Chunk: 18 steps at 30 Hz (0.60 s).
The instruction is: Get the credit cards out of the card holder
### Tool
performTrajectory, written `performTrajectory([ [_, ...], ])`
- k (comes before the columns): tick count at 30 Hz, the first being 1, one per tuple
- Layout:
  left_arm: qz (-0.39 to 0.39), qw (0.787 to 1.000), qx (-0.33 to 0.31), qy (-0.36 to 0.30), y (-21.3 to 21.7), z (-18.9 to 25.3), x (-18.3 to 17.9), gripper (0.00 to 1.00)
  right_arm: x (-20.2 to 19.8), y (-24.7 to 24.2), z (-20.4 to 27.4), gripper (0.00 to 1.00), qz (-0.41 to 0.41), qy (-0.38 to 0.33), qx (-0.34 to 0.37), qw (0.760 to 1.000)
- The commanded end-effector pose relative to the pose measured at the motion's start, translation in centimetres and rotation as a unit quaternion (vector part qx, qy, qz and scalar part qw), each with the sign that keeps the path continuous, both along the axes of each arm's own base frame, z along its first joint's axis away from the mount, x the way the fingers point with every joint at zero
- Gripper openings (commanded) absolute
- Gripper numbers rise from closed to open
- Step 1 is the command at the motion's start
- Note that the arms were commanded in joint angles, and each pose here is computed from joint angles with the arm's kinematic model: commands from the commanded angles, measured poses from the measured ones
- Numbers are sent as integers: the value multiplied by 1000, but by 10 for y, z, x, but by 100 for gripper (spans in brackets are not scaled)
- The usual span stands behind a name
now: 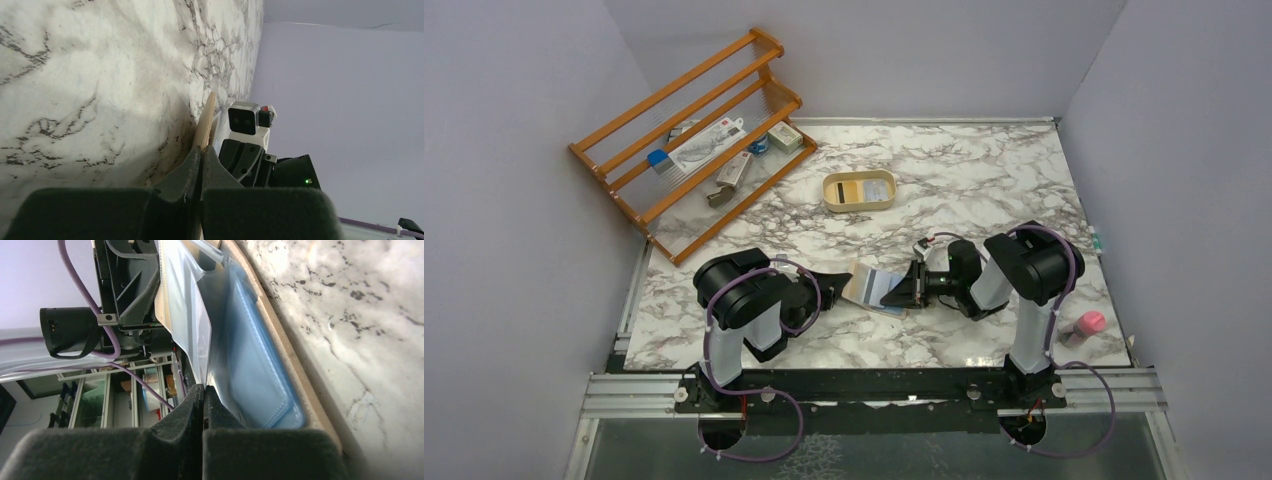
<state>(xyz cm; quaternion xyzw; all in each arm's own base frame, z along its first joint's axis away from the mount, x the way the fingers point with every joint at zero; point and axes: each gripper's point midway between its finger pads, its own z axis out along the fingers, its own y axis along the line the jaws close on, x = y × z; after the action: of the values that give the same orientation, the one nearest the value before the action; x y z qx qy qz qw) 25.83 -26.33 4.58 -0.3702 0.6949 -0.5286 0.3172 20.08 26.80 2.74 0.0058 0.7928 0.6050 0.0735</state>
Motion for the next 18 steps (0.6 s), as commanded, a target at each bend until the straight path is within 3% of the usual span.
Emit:
performTrajectory([
  [1, -4, 991, -95, -92, -6, 67, 3, 0, -6, -4, -3, 1, 5, 9, -1, 1000],
  [12, 0, 992, -90, -92, -2, 67, 1, 0, -7, -23, 9, 1, -7, 2, -32, 999],
  [18, 7, 991, -87, -97, 4, 70, 0, 0, -3, -35, 14, 1, -14, -7, -93, 996],
])
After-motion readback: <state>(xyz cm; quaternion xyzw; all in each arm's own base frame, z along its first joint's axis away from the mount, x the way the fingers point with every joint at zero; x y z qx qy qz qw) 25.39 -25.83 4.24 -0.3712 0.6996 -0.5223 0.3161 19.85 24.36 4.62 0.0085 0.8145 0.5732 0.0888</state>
